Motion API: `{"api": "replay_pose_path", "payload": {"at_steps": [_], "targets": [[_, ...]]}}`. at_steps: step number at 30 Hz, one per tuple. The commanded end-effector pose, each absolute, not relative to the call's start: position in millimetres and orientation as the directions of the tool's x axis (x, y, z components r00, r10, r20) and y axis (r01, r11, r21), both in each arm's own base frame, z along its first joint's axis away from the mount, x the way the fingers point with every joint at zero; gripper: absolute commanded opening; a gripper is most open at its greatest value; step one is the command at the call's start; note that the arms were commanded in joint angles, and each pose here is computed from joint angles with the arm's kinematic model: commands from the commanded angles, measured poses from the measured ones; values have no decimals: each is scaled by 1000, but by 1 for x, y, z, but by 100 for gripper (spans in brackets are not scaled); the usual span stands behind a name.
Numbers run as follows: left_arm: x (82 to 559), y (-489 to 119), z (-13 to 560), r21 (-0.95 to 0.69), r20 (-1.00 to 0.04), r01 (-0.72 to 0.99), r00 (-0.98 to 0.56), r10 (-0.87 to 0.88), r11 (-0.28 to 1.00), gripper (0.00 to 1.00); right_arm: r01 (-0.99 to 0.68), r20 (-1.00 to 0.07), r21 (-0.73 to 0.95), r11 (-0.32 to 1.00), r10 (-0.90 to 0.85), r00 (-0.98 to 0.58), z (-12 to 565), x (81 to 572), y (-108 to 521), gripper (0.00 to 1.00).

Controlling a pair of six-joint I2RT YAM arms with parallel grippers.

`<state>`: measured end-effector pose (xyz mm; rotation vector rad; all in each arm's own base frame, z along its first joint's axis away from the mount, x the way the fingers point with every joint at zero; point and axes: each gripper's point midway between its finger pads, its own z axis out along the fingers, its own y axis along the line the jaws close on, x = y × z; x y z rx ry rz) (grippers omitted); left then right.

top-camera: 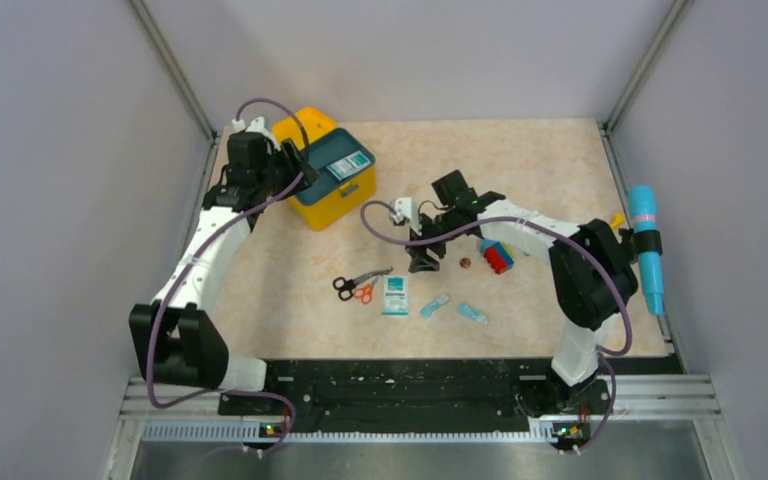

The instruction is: Organize the medicine kit

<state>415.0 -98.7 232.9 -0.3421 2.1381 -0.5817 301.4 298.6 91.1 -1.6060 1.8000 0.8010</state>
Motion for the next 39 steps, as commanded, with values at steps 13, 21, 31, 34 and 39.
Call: {"api": "replay_pose_path", "payload": {"at_steps": [13, 21, 31, 34, 39], "targets": [[382, 7, 251, -515, -697, -281, -413, -587, 810, 57, -710, -674, -80, -700, -487, 556, 38, 234, 343, 65], [376, 6, 259, -552, -698, -255, -379, -608, 794, 57, -644, -527, 4, -765, -549, 649, -9, 239, 319, 47], [382, -33, 237, -620, -638, -121, -498, -588, 775, 57, -785, -524, -80, -614, -645, 557, 6, 250, 311, 15], [391, -53, 234, -619, -643, -47, -543, -540, 784, 56, -863, -558, -104, -493, -689, 462, 25, 266, 316, 10], [403, -106, 241, -602, -675, 152, -622, -397, 784, 56, -967, -655, -145, -208, -713, 251, 83, 309, 318, 3]]}}
